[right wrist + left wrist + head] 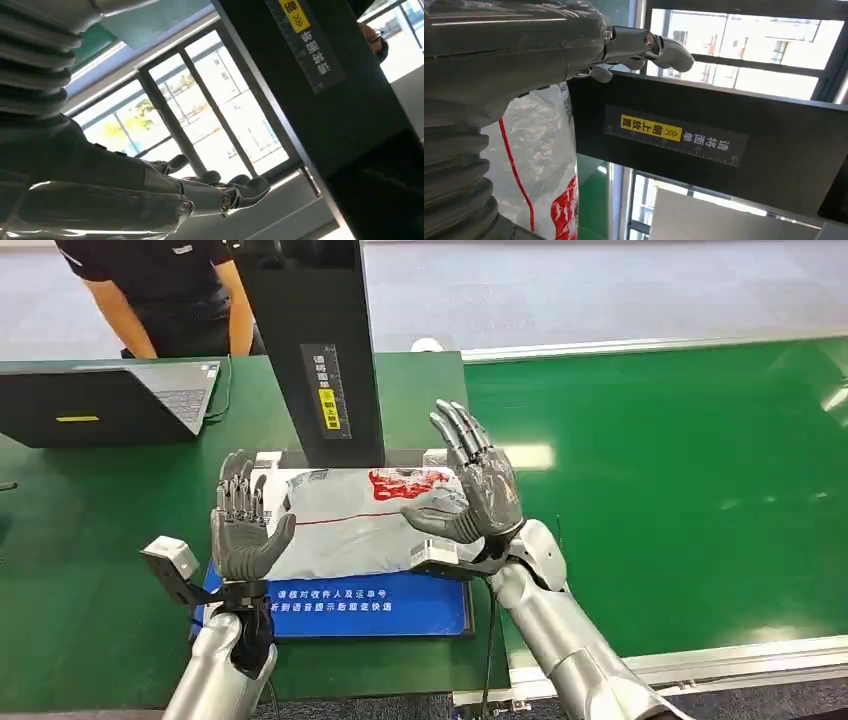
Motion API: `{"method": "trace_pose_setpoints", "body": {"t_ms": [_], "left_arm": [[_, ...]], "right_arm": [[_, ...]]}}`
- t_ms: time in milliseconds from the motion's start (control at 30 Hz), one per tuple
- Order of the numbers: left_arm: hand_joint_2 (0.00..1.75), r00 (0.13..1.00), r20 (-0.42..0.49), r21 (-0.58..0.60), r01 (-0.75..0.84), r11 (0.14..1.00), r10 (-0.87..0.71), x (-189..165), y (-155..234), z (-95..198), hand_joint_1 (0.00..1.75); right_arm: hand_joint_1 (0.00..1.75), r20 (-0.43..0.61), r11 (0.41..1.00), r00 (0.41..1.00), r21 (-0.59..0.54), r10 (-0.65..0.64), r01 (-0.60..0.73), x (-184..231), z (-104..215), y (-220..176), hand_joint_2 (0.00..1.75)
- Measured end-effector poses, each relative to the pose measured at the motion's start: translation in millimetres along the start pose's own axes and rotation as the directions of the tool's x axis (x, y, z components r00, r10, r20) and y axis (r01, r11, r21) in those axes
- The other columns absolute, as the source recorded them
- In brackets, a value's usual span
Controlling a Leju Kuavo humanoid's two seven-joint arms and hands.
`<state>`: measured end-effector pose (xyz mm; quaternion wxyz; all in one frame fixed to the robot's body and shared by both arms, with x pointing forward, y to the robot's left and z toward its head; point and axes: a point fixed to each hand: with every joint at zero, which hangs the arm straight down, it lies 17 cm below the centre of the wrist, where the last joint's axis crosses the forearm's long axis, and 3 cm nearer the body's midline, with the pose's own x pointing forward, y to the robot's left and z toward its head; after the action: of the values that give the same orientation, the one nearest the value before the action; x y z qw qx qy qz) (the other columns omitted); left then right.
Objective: Moved the parcel from conveyor to table for the left to box.
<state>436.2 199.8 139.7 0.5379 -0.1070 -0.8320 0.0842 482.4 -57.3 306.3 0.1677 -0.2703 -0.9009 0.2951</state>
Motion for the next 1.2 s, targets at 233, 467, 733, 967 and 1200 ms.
{"method": "trace_pose_setpoints", "body": {"t_ms": [233,467,733,967,1200], "left_arm": [[1.75,0.999,-0.03,0.014,0.016,1.0,-0.015,-8.2,9.8,14.3,0.0],[1.75,0.992,-0.076,-0.075,0.091,0.993,-0.097,-22.4,6.0,37.0,0.0],[1.75,0.879,-0.031,-0.189,0.462,0.866,-0.476,-38.2,-6.6,43.8,0.0],[1.75,0.63,0.122,-0.258,0.766,0.589,-0.767,-44.2,-40.6,43.4,0.0],[1.75,0.354,0.139,-0.42,0.867,0.268,-0.925,-89.4,-59.7,40.4,0.0]], "right_arm": [[0.0,-0.236,0.861,0.834,-0.244,-0.499,0.446,-38.8,23.9,-33.5,1.75],[0.0,-0.37,0.614,0.497,-0.352,-0.785,0.707,-77.0,118.3,-42.9,1.75],[0.0,-0.519,0.628,0.398,-0.406,-0.756,0.663,-96.2,207.3,-47.2,1.75],[0.0,-0.577,0.647,0.369,-0.402,-0.729,0.648,-91.5,229.1,-38.6,1.75],[0.0,-0.606,0.682,0.388,-0.381,-0.694,0.624,-89.4,226.9,-30.9,1.75]]}}
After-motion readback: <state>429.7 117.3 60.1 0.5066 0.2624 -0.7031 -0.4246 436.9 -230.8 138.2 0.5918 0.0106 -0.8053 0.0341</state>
